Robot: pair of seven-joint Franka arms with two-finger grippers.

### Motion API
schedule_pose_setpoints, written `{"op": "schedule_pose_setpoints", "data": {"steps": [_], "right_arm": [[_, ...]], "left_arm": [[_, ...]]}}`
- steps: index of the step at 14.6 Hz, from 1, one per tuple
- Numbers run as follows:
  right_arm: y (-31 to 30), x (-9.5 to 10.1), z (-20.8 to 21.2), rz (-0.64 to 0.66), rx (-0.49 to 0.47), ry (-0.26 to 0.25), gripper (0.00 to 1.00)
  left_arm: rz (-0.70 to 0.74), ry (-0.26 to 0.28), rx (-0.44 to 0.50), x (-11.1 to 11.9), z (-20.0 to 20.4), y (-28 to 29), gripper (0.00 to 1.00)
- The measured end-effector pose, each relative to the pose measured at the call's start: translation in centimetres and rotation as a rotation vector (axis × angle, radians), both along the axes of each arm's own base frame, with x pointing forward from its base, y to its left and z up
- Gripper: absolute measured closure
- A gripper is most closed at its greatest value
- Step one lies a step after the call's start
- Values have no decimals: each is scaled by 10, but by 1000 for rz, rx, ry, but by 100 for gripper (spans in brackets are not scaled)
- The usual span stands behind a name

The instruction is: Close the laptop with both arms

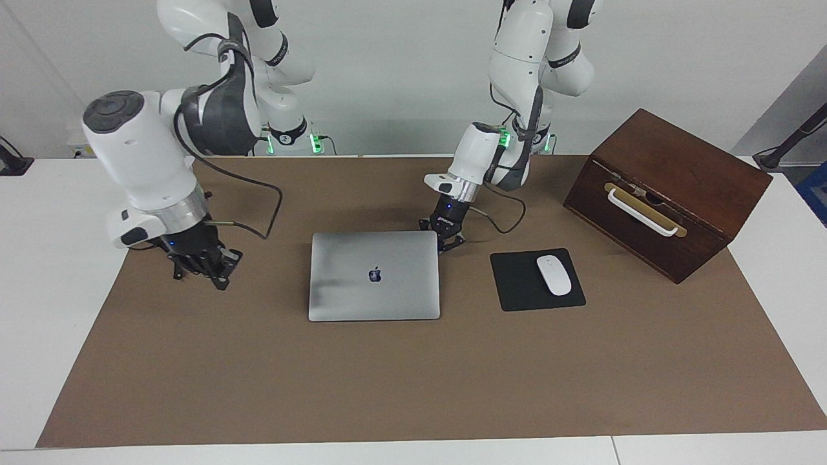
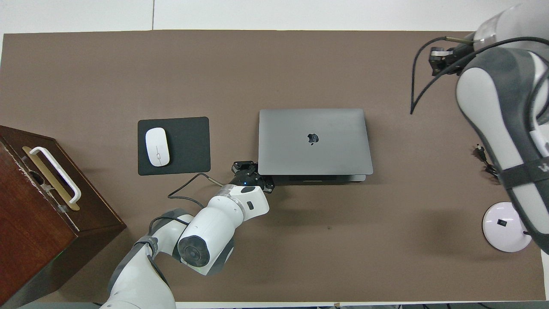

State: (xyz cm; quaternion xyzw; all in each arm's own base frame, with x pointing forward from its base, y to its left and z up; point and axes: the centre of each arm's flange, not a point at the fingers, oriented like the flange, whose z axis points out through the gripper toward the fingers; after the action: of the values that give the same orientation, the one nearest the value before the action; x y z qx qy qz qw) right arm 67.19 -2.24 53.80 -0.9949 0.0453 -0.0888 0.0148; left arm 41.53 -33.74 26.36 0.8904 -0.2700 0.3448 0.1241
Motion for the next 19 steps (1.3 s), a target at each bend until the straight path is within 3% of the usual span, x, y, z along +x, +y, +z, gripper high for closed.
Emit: {"op": "schedule_pose_setpoints", "data": {"steps": [4, 8, 15, 19], "right_arm": [[23, -17, 24, 45, 6, 34, 42], [26, -47, 69, 54, 10, 46, 0], [10, -87, 96, 31, 15, 89, 0], [9, -111, 105, 11, 21, 80, 0]], "left_arm": [[24, 35, -2, 2, 3, 2, 99], [20, 189, 82, -1, 32, 7, 99], [33, 419, 186, -11, 124, 48, 99], [64, 516, 226, 12, 174, 90, 99]]}}
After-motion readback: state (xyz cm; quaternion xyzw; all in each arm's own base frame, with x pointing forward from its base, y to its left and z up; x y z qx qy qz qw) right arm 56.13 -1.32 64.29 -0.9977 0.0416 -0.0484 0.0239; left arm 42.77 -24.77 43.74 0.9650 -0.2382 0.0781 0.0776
